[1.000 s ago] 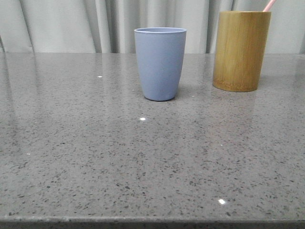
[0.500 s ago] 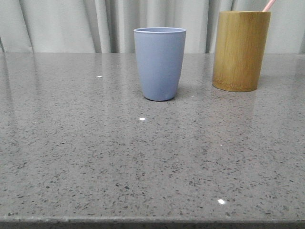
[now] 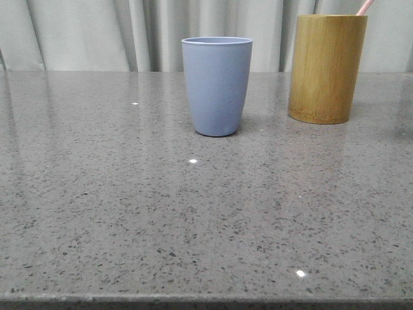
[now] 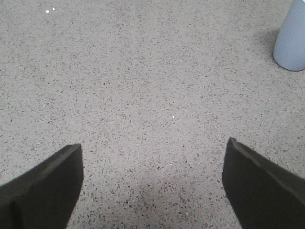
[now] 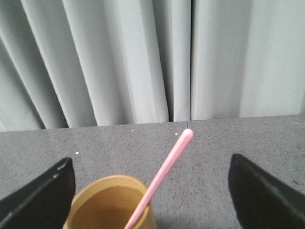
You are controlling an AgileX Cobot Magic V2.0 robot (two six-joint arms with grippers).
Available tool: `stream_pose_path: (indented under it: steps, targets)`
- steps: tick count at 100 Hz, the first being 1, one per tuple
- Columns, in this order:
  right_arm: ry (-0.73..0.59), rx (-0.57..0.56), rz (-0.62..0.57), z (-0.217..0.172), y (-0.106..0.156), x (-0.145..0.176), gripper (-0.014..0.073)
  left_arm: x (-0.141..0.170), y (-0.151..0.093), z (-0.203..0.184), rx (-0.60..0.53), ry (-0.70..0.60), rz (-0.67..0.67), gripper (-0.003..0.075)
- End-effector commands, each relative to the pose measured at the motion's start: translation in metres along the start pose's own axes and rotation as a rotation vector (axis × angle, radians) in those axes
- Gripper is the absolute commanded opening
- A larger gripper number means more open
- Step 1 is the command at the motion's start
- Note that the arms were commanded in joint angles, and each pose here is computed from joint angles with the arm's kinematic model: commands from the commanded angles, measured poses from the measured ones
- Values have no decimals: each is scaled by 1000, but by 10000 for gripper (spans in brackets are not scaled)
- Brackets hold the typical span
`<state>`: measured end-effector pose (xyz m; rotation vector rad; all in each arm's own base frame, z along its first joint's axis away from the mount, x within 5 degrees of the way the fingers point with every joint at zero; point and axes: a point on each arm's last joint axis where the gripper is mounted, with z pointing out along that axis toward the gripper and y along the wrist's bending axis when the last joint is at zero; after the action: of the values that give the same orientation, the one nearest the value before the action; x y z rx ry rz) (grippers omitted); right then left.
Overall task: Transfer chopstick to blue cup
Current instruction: 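Lower the right gripper over the bamboo cup and grasp the pink chopstick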
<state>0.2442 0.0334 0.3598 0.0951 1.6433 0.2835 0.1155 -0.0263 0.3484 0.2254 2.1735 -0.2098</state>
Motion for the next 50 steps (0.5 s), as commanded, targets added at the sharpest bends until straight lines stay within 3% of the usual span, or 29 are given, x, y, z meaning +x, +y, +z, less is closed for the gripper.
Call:
stream_pose_path:
  steps: [1,50]
  targets:
    - [-159,-12,12,11,1,-15,645,-12,-1,-5,1,-95,-21,577]
    - [-268,-15,143,66,-10,17,645,-12,-1,-5,1,-95,-21,577]
